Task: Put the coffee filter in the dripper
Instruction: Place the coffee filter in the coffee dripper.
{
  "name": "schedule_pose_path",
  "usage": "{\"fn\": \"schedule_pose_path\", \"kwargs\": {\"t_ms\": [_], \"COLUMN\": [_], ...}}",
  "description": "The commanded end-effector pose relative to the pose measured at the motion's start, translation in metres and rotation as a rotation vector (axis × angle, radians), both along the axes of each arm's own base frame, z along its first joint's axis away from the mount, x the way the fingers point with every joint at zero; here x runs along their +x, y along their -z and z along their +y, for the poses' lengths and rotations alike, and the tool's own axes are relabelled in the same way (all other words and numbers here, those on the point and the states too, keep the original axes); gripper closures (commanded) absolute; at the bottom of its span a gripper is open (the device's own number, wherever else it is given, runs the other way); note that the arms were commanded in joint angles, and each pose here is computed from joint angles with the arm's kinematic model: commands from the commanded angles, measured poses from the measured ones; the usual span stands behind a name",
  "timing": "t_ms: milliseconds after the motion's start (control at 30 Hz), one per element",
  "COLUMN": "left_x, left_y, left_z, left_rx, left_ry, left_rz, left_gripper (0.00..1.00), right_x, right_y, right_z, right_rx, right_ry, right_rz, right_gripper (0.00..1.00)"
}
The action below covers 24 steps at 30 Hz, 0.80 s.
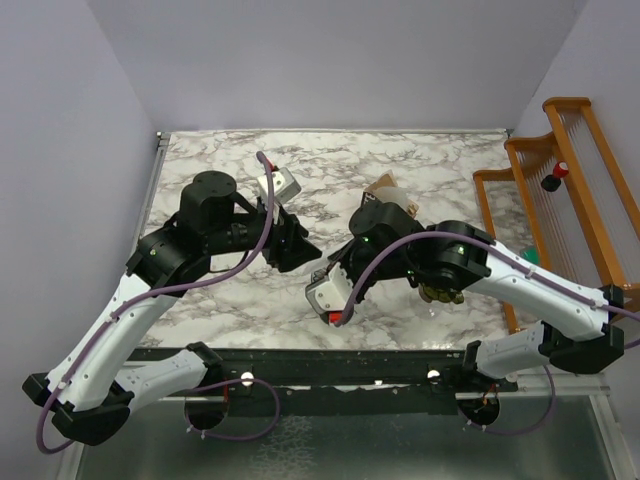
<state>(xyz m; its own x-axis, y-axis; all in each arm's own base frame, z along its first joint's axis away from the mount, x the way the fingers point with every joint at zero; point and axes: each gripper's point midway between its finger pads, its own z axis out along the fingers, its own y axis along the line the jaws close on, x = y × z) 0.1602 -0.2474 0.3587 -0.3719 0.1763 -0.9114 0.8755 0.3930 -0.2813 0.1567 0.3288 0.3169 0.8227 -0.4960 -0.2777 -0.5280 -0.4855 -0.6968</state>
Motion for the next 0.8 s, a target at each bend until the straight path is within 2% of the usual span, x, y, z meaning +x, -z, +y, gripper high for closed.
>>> {"fn": "schedule_pose_path", "kwargs": {"t_ms": [0,467,767], "left_x": [0.001,-0.005,0.008], "left_y": [0.003,0.018,0.035], "left_z": [0.006,-0.005,-0.001], "left_rx": [0.032,0.061,0.13], "left_ry": [-0.034,-0.002,-0.082], "left_rz": [0.0,0.043,0.015], "left_gripper": [0.42,0.47,0.49], "right_x": [0.001,0.003,0.002], "right_y": [-0.003,-0.003,0.004], "right_z": [-0.001,0.003,0.003], "right_rx": [-0.011,-0.003,-0.01], "right_ry": [0.031,0.047,0.054], "right_rz": [0.005,0.021,0.037], "right_gripper": [1.0,1.0,0.99]}}
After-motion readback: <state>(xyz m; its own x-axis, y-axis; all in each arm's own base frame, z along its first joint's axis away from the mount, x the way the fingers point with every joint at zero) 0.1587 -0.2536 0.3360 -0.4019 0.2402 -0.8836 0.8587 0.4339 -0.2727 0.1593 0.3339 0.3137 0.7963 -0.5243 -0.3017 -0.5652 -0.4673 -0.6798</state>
